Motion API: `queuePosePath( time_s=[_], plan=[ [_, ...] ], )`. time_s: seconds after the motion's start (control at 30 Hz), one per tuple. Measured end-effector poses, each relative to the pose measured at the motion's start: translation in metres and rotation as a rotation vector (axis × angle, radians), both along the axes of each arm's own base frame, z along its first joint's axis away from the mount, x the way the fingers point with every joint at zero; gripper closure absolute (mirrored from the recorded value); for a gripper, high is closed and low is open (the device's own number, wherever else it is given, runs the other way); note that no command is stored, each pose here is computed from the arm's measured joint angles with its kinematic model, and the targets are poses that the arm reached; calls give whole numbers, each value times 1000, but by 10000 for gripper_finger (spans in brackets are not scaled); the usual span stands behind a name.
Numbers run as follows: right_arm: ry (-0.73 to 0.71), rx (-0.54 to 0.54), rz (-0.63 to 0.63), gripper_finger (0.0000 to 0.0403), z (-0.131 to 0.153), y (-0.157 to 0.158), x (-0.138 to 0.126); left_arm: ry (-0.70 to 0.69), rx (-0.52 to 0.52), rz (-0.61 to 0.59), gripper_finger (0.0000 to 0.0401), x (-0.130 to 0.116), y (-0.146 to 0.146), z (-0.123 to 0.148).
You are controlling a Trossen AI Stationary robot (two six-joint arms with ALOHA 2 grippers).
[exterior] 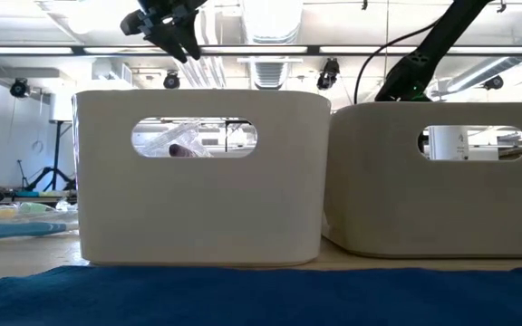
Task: Pick & Place Toothbrushes
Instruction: Put the violet toothbrush into the white bin
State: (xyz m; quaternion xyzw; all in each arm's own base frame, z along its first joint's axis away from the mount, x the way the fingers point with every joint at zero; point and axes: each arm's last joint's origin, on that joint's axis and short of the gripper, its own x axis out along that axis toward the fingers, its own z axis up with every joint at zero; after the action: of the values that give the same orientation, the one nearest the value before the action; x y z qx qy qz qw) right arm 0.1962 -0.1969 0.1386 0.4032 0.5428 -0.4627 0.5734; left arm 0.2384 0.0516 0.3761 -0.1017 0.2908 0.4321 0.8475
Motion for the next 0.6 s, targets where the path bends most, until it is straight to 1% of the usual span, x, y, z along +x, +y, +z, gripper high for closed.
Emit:
queuePosePath(
  time_s=[0.1, 0.27, 0.43, 0.6],
  plan=[
    [10, -4, 23, 389, 1, 0, 0, 3, 0, 0, 213, 0, 0, 0],
    [30, -15, 40, 389, 11, 0, -3, 13, -2, 0, 213, -1, 0, -1],
    [-16, -74, 49, 392, 42, 4, -8, 23, -6, -3, 213, -1, 0, -2],
    [-131, -197, 58, 391, 84, 13, -17, 21, -28, -25, 213, -1, -1, -2]
  ],
)
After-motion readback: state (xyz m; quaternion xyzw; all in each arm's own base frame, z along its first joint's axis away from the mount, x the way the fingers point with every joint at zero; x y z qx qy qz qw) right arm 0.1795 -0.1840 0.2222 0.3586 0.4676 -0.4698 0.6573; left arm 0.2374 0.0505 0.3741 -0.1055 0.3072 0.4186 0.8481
